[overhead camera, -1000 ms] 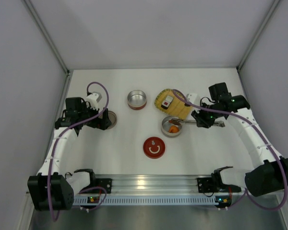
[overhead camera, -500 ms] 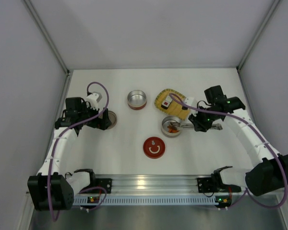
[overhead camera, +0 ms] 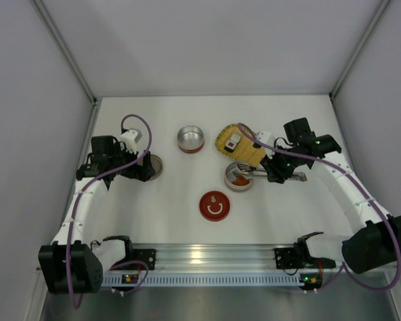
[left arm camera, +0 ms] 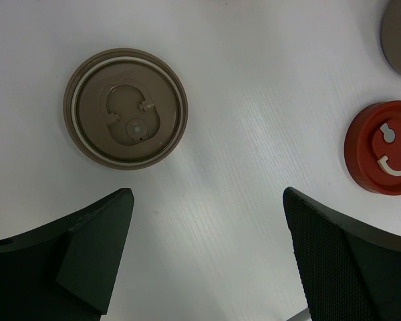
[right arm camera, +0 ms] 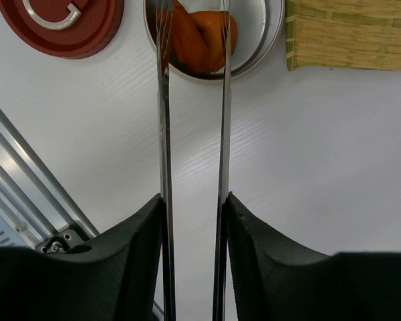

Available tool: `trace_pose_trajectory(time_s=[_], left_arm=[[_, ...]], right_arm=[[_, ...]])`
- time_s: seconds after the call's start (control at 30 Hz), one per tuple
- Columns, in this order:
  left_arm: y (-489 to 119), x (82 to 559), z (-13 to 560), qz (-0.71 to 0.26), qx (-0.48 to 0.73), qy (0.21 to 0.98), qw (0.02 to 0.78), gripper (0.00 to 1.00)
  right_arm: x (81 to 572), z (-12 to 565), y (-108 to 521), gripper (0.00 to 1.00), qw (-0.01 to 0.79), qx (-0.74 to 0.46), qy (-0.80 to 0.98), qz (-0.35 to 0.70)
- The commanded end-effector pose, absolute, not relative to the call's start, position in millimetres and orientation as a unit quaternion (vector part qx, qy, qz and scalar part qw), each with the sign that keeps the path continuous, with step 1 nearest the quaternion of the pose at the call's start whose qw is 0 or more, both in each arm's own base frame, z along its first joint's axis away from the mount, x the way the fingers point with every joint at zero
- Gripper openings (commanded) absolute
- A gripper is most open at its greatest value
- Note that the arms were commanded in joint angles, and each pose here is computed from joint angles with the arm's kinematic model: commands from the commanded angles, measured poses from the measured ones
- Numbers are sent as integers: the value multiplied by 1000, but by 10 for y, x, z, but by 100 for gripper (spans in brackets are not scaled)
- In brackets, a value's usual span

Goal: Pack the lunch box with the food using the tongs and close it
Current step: Place the fake food in the packing box, then pick up the fake food from the plate.

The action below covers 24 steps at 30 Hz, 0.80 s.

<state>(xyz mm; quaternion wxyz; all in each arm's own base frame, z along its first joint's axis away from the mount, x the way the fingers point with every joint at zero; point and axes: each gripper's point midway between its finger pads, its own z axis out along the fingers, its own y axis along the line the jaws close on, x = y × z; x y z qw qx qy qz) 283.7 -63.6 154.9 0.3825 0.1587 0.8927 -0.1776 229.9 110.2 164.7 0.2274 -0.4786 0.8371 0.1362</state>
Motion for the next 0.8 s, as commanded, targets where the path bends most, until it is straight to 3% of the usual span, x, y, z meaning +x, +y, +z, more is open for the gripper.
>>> trace_pose_trajectory(time_s=[0.0, 0.33, 0.77], left_arm=[[-652, 2932, 1717, -178, 169, 879, 409, 98], [-632, 2917, 1718, -171, 172, 880, 409, 98], [-626, 2926, 1649, -171, 167, 883, 403, 98]], right_arm=[[2605, 2050, 1306, 39, 317, -446, 825, 139], [3101, 2304, 1365, 39, 363, -367, 848, 117], [3349, 2069, 1532, 41, 318, -287, 894, 131]])
